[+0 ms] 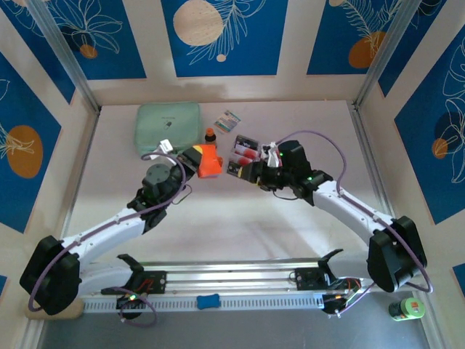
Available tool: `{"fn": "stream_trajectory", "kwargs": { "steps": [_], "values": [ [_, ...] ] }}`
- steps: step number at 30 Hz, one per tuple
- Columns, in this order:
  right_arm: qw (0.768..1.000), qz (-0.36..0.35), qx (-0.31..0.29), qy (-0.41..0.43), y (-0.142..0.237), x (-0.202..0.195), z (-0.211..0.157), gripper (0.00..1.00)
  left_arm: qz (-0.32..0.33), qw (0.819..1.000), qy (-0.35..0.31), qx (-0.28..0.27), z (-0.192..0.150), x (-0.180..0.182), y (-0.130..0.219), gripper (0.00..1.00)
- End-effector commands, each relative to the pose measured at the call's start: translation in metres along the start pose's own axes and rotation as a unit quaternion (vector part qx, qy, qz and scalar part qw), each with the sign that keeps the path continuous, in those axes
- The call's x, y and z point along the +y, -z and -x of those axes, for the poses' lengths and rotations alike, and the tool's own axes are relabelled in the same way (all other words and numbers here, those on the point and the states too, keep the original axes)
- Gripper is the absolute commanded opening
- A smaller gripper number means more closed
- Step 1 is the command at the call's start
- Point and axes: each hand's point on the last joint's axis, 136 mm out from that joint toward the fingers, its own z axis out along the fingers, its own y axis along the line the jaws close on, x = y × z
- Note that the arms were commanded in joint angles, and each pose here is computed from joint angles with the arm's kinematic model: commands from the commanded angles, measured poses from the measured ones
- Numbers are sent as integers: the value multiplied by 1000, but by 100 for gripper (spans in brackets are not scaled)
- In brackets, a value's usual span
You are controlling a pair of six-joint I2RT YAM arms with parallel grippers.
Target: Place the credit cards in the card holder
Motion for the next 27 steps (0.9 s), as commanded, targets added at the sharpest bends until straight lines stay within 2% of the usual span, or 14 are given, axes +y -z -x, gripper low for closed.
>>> {"fn": "stream_trajectory", "kwargs": {
  "steps": [1, 5, 12, 27],
  "values": [
    [993, 112, 23, -6, -3, 48, -1, 54, -41, 995, 77, -53, 22, -17, -2, 0],
    [989, 145, 23, -9, -12, 64, 0, 54, -57, 990, 118, -59, 23, -19, -7, 0],
    [985, 168, 22, -3, -20, 83, 1, 53, -63, 989, 126, -50, 18, -21, -14, 0],
    [985, 171, 4, -18, -28, 75, 15, 50, -68, 988, 132, -37, 10, -18, -18, 0]
  ]
}}
